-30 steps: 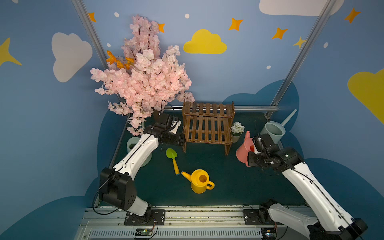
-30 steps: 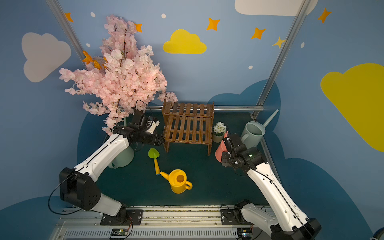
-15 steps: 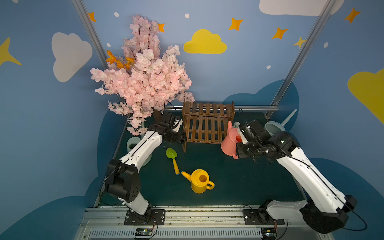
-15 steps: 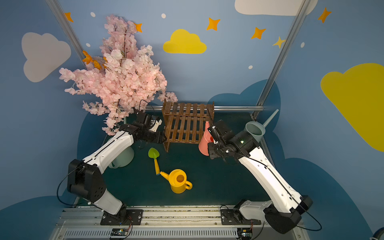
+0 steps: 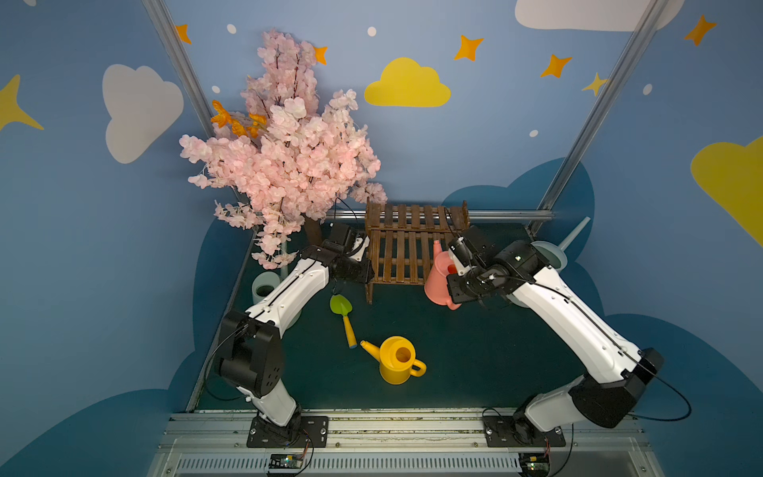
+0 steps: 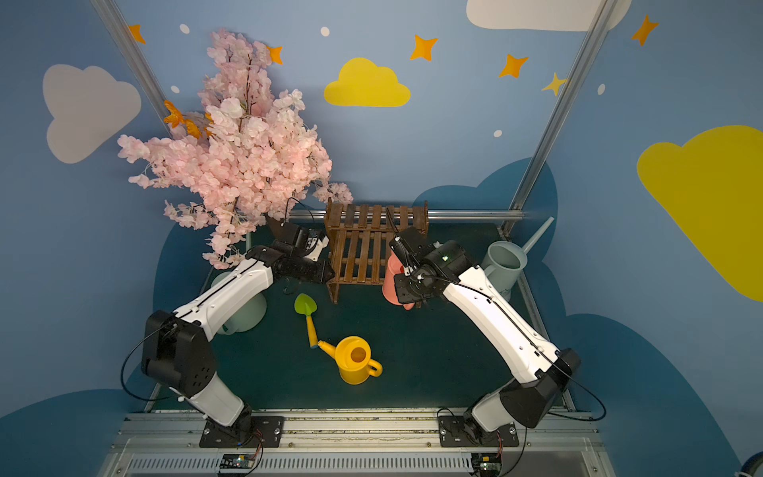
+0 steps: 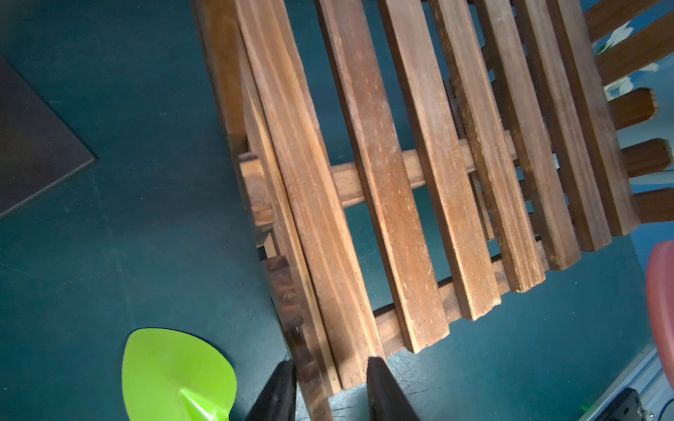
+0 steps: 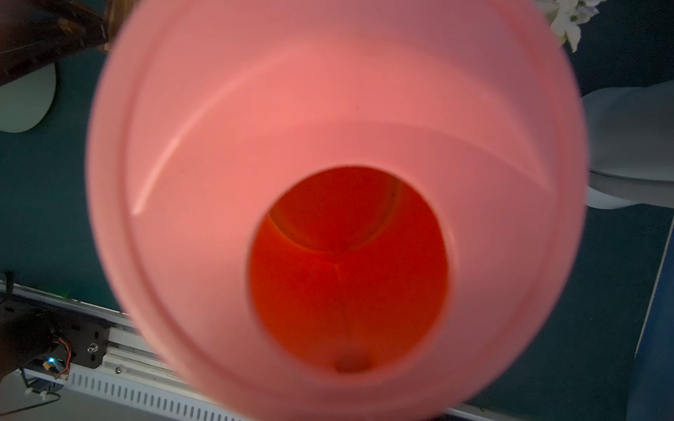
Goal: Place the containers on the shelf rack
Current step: 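Place the container on the shelf.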
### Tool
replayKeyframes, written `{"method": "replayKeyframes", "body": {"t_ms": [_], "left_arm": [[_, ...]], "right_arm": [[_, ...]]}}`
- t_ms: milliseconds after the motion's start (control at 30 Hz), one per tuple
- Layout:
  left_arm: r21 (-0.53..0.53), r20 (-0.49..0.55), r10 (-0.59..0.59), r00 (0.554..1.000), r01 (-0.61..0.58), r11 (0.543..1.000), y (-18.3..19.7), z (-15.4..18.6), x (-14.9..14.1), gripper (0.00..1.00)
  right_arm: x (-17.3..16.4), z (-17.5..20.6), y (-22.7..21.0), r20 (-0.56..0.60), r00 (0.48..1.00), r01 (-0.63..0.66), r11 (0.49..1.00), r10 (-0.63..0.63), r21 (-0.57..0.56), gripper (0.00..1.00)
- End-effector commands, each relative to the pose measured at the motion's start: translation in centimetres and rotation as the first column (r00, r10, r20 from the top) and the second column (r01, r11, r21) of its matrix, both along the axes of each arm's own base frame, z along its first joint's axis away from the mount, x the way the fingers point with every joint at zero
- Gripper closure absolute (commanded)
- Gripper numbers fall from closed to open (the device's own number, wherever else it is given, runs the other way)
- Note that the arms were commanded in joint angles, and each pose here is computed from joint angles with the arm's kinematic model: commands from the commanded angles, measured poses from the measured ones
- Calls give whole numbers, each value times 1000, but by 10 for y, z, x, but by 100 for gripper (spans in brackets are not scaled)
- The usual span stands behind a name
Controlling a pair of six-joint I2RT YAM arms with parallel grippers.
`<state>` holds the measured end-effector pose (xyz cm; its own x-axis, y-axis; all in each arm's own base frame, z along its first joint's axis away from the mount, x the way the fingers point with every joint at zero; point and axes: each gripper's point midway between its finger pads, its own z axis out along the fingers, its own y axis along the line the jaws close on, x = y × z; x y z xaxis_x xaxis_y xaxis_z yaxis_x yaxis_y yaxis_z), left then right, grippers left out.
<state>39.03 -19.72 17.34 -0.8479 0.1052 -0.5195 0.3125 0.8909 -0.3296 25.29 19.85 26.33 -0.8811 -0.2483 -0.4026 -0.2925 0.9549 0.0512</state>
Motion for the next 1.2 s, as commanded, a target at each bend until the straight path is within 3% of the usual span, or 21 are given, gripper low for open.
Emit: {"method": "replayKeyframes", "body": {"t_ms": [0, 200, 1167], "left_arm": [[-55, 31, -18, 999, 20, 998, -12, 13, -5, 64], [-68, 30, -17, 999, 19, 998, -13, 14, -12, 64], [-73, 27, -39, 999, 41, 996, -17, 11, -23, 63]], "right_arm": [[4, 8, -3, 32, 999, 0, 1000, 0, -17, 100], [12, 10, -10, 64, 994, 85, 996, -83, -28, 100], [46, -16, -1, 33, 991, 133, 985, -130, -109, 100]]}}
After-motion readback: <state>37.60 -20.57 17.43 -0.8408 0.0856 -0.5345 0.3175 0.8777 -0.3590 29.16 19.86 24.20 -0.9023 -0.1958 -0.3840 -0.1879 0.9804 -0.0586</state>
